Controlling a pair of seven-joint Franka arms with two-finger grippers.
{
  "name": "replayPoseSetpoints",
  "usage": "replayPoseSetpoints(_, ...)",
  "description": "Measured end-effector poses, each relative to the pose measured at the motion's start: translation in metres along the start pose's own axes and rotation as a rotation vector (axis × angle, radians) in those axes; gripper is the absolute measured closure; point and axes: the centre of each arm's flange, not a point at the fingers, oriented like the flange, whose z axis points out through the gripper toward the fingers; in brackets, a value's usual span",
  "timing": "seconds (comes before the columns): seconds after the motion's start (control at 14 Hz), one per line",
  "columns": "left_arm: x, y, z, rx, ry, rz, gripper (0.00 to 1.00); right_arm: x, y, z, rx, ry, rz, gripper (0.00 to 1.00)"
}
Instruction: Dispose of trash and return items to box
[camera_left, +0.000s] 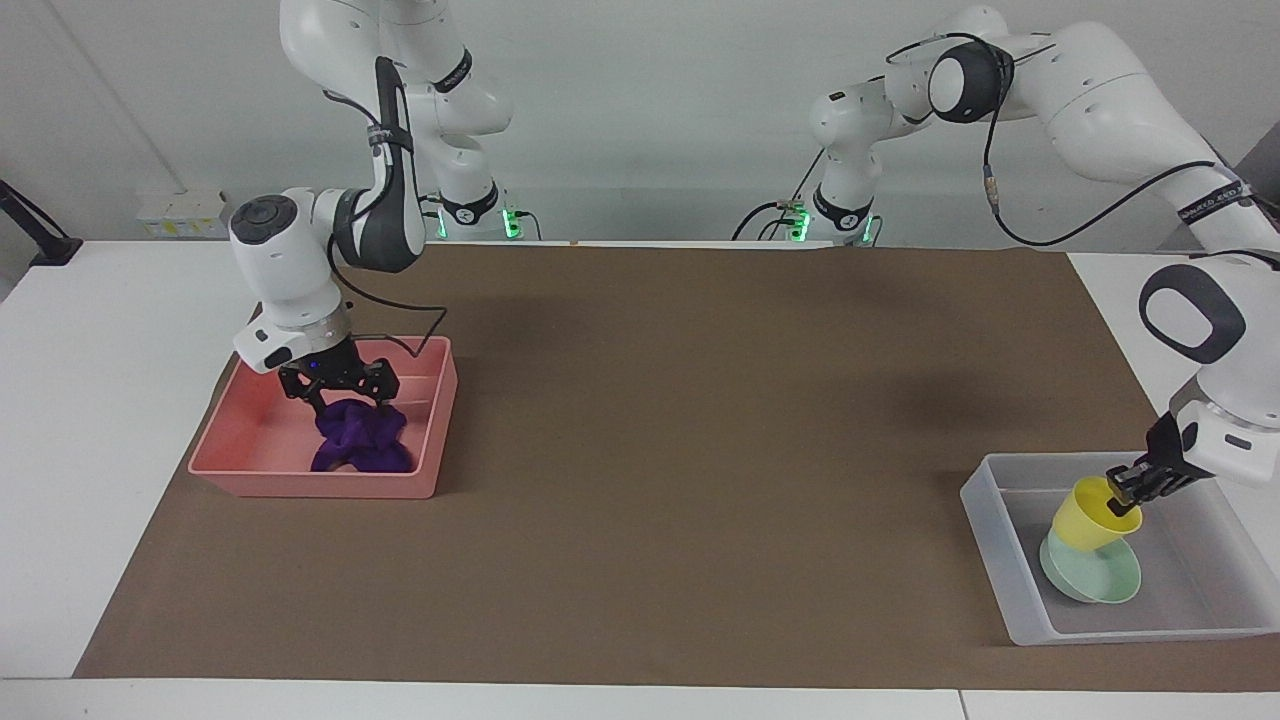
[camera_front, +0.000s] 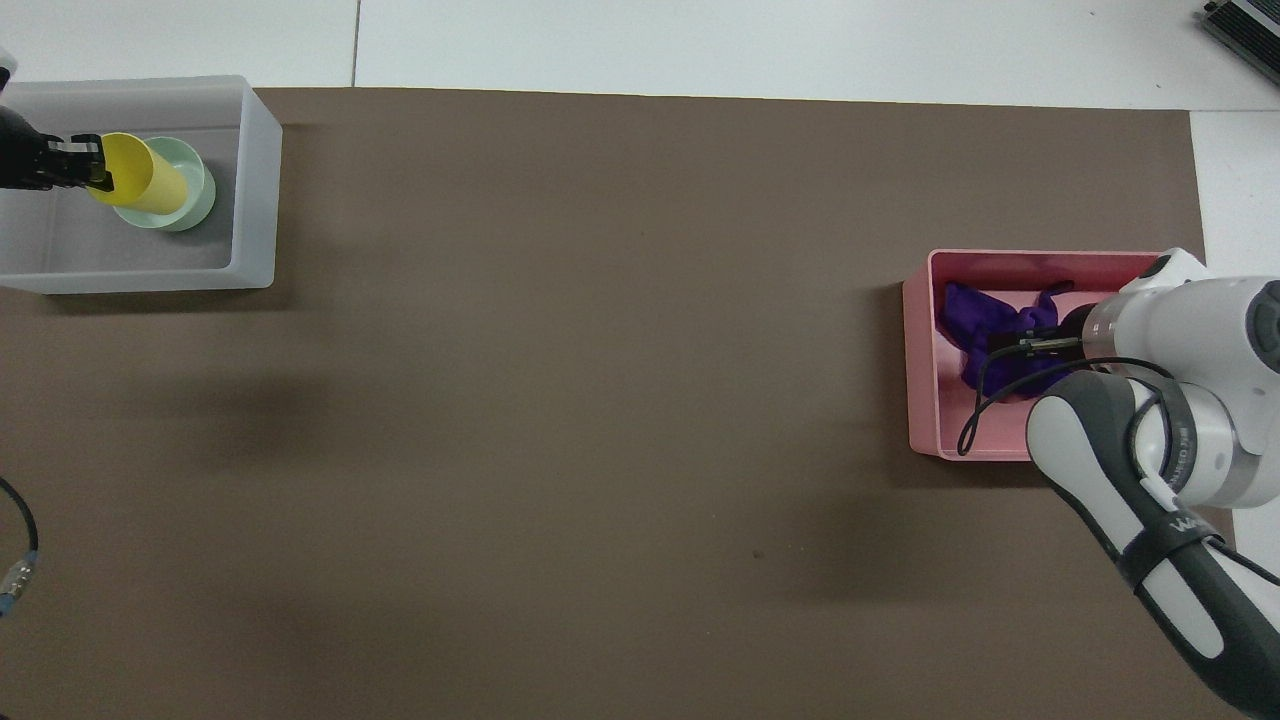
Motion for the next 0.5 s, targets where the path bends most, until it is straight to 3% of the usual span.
replayPoseSetpoints(0.5,0.006,-0.024,0.018,0.002,0.04,-0.031,0.97,0.018,-0.006,-0.084,0.005,-0.065,0.035,0.0)
